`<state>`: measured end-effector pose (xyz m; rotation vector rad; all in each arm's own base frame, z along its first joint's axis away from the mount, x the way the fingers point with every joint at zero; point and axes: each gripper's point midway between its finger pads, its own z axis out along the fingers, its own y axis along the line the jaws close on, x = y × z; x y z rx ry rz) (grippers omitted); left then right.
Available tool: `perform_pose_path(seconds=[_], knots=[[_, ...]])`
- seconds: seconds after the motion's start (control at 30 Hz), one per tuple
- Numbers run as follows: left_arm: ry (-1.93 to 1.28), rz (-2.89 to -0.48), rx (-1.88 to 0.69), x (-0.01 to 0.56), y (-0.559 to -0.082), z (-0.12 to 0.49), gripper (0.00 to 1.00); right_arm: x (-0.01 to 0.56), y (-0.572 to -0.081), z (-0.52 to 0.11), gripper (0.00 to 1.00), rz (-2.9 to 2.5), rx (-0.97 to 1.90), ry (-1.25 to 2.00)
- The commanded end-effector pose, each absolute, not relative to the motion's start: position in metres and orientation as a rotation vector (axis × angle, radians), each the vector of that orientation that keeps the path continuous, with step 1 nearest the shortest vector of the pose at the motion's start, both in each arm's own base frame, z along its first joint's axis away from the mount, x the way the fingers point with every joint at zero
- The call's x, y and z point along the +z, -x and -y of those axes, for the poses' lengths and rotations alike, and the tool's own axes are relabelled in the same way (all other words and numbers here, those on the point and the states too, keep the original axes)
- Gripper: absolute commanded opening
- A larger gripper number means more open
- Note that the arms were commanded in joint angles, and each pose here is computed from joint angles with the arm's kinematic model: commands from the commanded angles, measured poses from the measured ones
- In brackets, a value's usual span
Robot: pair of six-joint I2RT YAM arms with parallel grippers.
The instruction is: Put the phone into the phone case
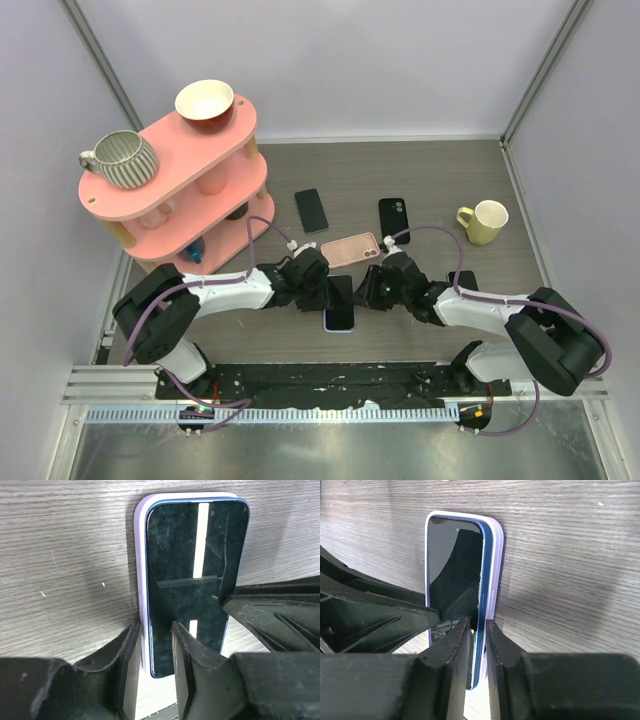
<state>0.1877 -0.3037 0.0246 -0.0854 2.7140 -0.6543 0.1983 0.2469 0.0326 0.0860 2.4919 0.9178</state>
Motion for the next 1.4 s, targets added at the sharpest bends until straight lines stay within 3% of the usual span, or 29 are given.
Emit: perform_pose_path(seconds=[0.0, 0.13, 0.33, 0.53, 0.87, 1.0, 1.23, 1.37], knots=[[0.062, -2.698, -0.69, 0.02, -0.192, 0.314, 0.33, 0.013, -0.192, -0.241, 0.27, -2.538, 0.874, -0.121], [0.069, -2.708, -0.66, 0.016, -0.191, 0.309, 0.31, 0.004, -0.19, -0.233, 0.27, -2.556, 0.827, -0.138], [0.072, -2.72, -0.651, 0.012, -0.189, 0.307, 0.29, -0.003, -0.187, -0.229, 0.36, -2.572, 0.802, -0.145], [0.08, -2.724, -0.671, 0.012, -0.187, 0.308, 0.28, -0.015, -0.181, -0.231, 0.18, -2.599, 0.83, -0.15], [0.103, -2.767, -0.728, 0.008, -0.177, 0.315, 0.3, -0.046, -0.169, -0.215, 0.12, -2.69, 0.665, -0.184], [0.123, -2.771, -0.734, 0.008, -0.176, 0.315, 0.32, -0.033, -0.174, -0.221, 0.18, -2.659, 0.684, -0.147], [0.161, -2.759, -0.812, 0.023, -0.167, 0.314, 0.28, 0.021, -0.188, -0.247, 0.52, -2.529, 0.866, -0.054], [0.163, -2.761, -0.763, 0.019, -0.168, 0.308, 0.26, 0.025, -0.192, -0.248, 0.56, -2.526, 0.845, -0.047]])
